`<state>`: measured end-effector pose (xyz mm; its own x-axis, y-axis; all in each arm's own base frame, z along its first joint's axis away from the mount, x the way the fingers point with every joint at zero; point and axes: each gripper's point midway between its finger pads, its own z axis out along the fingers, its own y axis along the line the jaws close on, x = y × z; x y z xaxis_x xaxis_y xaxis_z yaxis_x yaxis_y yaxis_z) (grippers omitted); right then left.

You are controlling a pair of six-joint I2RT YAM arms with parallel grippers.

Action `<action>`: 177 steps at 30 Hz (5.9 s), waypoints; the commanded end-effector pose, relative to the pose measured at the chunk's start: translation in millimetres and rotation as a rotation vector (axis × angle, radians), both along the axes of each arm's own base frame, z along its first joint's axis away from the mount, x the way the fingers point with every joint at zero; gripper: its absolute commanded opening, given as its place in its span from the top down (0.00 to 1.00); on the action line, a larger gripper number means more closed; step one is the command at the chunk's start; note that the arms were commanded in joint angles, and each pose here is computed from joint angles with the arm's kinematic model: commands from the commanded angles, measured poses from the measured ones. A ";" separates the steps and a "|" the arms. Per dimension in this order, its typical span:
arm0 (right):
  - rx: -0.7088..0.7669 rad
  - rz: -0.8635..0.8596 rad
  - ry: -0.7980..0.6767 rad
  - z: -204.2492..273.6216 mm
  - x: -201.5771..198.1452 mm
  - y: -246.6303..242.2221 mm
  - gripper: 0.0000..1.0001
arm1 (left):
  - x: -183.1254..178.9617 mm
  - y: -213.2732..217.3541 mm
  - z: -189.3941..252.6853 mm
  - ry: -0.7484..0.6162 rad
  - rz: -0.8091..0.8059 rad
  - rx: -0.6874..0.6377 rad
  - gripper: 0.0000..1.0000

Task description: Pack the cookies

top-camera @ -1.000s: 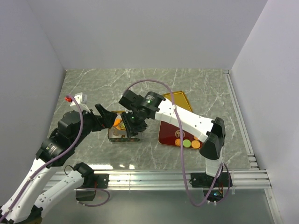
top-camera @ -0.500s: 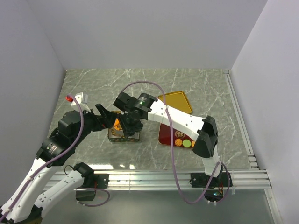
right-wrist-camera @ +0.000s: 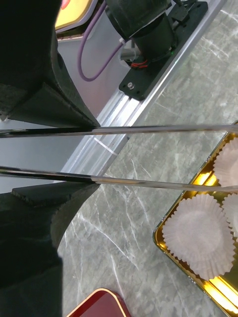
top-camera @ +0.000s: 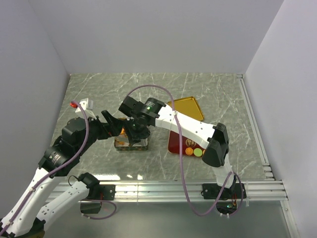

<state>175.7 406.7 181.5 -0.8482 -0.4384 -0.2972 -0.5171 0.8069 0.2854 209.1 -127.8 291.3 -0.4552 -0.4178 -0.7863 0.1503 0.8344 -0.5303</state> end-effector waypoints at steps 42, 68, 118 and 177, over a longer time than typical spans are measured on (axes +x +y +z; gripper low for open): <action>-0.134 -0.506 -0.118 44.0 -52.1 -232.4 0.46 | 19.1 -15.0 7.5 -0.063 -0.049 0.041 0.00; -0.285 -0.847 -0.026 -25.7 -70.0 -340.9 0.46 | 15.8 -19.5 1.9 -0.053 -0.074 0.023 0.00; -0.367 -0.830 0.019 -50.3 -69.9 -346.0 0.55 | 16.6 -16.1 -9.3 -0.036 -0.053 0.033 0.00; -0.005 -0.211 -0.038 31.9 -5.0 -66.9 0.70 | 13.8 6.6 3.1 -0.071 0.035 0.065 0.01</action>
